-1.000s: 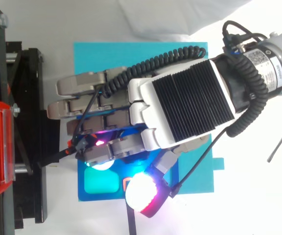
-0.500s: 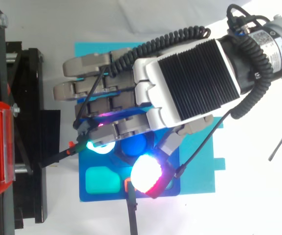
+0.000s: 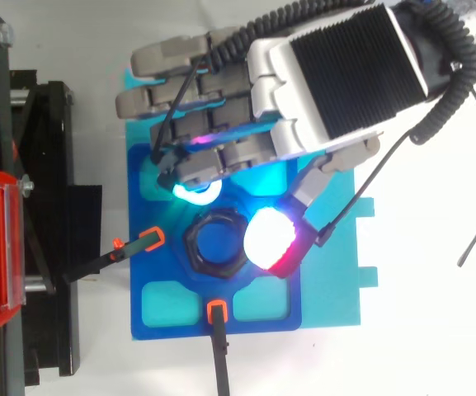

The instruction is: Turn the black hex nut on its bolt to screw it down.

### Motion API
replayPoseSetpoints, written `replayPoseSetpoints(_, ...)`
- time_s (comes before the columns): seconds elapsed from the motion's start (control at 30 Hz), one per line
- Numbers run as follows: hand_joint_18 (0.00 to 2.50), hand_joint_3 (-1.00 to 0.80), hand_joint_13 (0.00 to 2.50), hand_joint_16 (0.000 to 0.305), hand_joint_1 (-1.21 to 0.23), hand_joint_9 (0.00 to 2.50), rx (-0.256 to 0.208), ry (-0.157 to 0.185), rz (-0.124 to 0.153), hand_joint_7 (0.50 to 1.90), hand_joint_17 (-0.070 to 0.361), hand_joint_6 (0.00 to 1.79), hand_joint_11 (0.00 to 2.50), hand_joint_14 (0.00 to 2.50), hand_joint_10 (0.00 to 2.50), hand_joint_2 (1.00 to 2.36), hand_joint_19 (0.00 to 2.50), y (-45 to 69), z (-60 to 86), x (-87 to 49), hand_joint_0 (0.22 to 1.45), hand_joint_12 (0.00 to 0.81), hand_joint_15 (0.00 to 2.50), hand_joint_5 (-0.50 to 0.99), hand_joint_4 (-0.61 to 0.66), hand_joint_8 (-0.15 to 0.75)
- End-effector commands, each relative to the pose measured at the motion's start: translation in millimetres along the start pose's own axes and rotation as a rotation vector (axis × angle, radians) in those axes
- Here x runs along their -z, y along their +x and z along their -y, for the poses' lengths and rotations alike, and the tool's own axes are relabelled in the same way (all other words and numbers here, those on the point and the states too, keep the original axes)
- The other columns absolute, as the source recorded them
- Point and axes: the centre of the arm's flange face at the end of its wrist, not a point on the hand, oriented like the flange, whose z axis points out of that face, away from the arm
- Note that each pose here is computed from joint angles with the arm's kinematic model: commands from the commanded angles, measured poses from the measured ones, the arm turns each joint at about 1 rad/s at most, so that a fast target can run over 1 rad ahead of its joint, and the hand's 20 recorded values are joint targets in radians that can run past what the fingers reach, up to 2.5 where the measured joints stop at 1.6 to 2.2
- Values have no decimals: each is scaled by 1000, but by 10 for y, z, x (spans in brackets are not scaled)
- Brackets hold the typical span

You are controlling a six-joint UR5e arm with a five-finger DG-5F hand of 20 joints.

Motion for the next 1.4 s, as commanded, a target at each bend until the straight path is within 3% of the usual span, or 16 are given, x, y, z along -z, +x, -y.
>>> replayPoseSetpoints(0.0,164,-500,387,45,-250,769,6,-10,4,1273,102,652,101,0,4,1000,201,-21,74,66,497,266,0,-85,160,247)
replayPoseSetpoints(0.53,203,-500,420,45,-254,780,33,-44,69,1306,102,629,109,0,4,1000,225,-204,162,24,497,268,0,-83,158,246)
replayPoseSetpoints(0.67,205,-500,420,45,-255,778,55,-98,109,1300,102,628,109,0,5,1000,228,-207,142,-36,497,268,0,-82,159,245)
replayPoseSetpoints(0.7,205,-500,421,45,-257,779,46,-118,126,1298,102,628,110,0,3,1000,232,-206,143,-79,497,268,0,-82,164,245)
replayPoseSetpoints(0.73,206,-500,422,46,-258,778,46,-118,126,1299,102,628,108,0,5,1000,232,-206,143,-79,497,268,0,-82,164,245)
replayPoseSetpoints(0.77,207,-500,422,46,-260,779,18,-129,138,1293,103,628,109,0,3,1000,232,-129,168,-132,497,268,0,-82,163,247)
replayPoseSetpoints(0.83,208,-500,422,46,-260,779,7,-138,154,1302,102,627,109,0,4,1000,232,-125,186,-207,497,269,0,-82,164,245)
replayPoseSetpoints(0.87,208,-500,422,46,-260,780,-11,-142,153,1304,102,626,103,0,4,1000,232,-43,197,-272,497,268,0,-82,161,245)
replayPoseSetpoints(1.03,209,-500,424,45,-260,776,-8,-139,164,1307,102,624,101,0,4,1000,231,-73,102,-386,497,268,0,-82,158,247)
replayPoseSetpoints(1.37,208,-500,422,45,-263,778,-26,-116,150,1315,102,619,102,0,4,1000,231,-14,-69,-524,497,268,0,-82,159,248)
